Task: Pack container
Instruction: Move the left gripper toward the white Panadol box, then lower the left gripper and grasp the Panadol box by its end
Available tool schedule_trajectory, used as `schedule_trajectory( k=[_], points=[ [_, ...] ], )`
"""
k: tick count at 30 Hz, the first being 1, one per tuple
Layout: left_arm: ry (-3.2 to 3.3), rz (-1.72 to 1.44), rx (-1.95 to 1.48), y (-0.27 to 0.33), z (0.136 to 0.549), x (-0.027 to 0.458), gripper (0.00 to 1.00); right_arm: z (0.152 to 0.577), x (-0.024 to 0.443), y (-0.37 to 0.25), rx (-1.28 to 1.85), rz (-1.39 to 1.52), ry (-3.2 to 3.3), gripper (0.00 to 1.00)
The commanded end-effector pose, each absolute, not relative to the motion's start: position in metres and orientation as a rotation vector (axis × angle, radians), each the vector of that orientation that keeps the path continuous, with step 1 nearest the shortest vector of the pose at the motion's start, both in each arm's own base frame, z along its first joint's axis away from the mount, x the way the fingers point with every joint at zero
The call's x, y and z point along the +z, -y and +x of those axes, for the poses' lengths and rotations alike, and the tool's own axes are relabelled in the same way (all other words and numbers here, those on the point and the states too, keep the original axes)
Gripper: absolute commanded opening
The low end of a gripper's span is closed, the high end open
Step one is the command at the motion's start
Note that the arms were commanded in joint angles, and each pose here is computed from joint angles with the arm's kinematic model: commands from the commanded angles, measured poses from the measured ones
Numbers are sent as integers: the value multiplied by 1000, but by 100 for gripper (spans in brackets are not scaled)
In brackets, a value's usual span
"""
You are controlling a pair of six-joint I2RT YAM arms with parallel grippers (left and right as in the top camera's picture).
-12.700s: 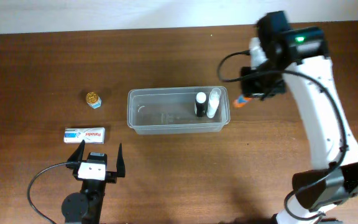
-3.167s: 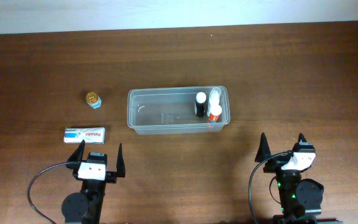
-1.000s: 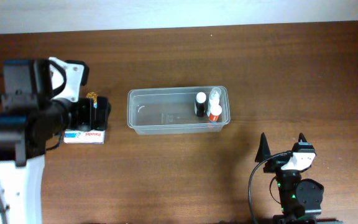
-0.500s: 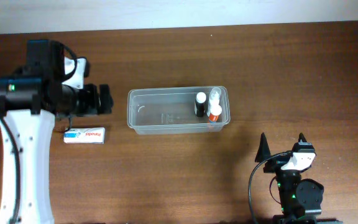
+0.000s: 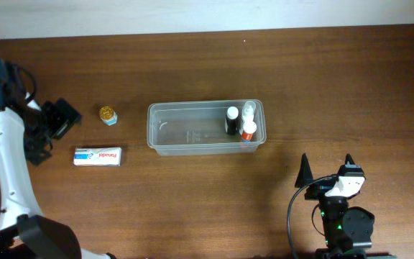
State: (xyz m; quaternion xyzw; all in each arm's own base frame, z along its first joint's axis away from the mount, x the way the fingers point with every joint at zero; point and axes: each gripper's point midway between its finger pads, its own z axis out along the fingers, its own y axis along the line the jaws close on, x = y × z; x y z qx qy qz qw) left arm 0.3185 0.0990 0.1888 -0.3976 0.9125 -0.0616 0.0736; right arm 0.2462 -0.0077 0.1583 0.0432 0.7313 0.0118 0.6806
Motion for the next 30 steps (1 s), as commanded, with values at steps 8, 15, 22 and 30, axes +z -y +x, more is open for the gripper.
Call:
schedule_trajectory(
  k=[8,15,22,30],
  points=[
    [-2625,-1602,-262,-103,303,98,100,246,156,10,18,105,-1645,98],
    [-2527,-1695,-273,-105,308,78,100,246,156,10,18,104,-1645,98],
    [-2501,-1670,-280,-108,316,64,100,246,156,10,18,105,-1645,98],
    [-2588,-1701,-264,-100,316,28,100,246,156,10,18,105,-1645,98]
  ],
)
